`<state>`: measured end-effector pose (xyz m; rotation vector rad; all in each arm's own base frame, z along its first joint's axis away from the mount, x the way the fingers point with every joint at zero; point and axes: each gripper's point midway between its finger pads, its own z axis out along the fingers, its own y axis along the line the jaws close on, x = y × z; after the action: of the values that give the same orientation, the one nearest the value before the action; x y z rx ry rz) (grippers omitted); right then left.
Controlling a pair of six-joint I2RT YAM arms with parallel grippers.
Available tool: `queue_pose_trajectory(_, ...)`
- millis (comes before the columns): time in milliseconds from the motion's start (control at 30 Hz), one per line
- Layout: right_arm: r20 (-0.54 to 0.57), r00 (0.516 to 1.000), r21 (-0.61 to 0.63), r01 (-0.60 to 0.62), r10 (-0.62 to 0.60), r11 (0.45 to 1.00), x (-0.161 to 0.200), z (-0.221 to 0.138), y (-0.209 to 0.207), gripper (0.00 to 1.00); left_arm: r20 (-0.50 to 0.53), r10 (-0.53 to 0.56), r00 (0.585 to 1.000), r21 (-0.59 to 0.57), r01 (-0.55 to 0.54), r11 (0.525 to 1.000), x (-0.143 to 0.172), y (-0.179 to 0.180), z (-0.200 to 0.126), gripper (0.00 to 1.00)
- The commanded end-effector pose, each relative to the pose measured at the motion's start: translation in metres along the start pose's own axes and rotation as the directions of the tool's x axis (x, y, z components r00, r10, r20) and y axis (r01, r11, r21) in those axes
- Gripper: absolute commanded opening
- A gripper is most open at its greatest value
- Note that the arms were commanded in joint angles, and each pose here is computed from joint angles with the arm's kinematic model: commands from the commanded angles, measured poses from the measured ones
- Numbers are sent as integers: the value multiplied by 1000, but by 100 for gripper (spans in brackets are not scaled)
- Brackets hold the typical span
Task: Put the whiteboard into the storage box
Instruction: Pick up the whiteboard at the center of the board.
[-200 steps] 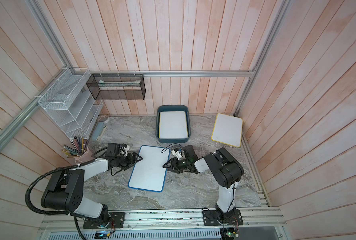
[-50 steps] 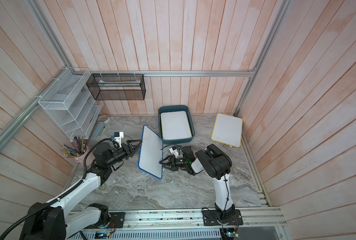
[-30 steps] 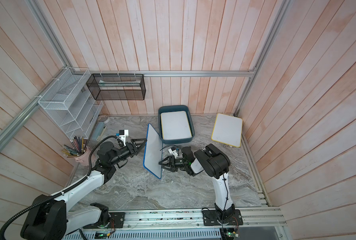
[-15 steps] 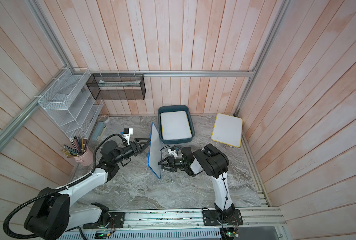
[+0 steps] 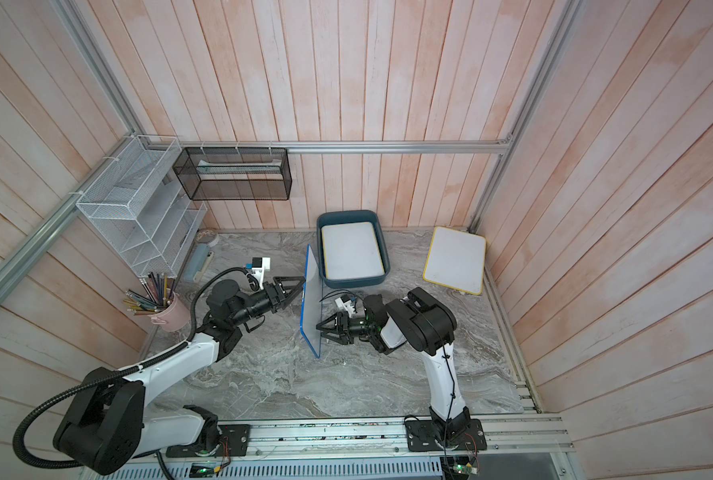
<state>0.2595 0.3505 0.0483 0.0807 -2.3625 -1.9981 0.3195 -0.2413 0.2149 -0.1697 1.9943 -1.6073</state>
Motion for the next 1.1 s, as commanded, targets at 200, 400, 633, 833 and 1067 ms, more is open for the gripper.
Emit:
queue_pose_trajectory(200, -35, 999, 2, -14, 14, 1000, 10, 4, -5, 58, -115, -173, 978, -194, 148, 970, 44, 62, 3, 75)
queue_pose_trajectory(400, -30, 999, 12, -11, 12, 1000, 8, 2, -6, 58, -113, -147, 983, -253, 114, 961, 42, 68, 0, 72)
queue_pose_trajectory(633, -33, 999, 38, -2, 3, 999, 8, 3, -7, 58, -103, -70, 992, -361, 28, 932, 34, 74, -9, 65)
queue_pose_trajectory(833, -34, 999, 44, 2, 0, 999, 6, 3, -7, 58, -106, -31, 994, -429, -17, 903, 30, 79, -18, 54)
queue_pose_trajectory(1067, -36, 999, 48, 3, -1, 999, 5, 4, -7, 58, -91, 33, 995, -513, -75, 855, 20, 83, -35, 25)
